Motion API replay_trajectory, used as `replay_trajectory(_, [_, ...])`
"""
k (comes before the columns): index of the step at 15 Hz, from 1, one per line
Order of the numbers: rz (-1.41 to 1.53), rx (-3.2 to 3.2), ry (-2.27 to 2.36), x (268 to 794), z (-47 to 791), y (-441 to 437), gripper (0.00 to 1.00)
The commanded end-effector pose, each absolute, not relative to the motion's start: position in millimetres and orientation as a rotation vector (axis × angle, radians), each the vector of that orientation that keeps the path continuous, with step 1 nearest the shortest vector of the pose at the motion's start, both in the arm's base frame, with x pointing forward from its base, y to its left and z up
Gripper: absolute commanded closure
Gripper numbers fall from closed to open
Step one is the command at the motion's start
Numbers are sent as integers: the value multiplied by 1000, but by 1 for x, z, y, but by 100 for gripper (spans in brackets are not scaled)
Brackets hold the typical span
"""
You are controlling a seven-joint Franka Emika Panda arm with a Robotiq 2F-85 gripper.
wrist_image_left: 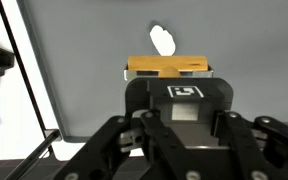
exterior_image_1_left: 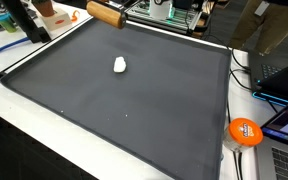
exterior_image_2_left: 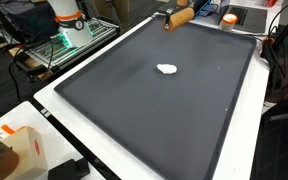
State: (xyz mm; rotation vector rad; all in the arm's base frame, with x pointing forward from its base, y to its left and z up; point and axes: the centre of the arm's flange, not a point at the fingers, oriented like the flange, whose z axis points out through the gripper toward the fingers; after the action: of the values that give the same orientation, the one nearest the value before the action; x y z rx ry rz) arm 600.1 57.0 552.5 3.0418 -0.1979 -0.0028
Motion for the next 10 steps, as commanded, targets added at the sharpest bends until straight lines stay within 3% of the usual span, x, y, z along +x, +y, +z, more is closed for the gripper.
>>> replay_trajectory(1, [-3,3080,-143,605,548,50,78])
replay_trajectory(10, [-48,3128,-127,612,538,10,78])
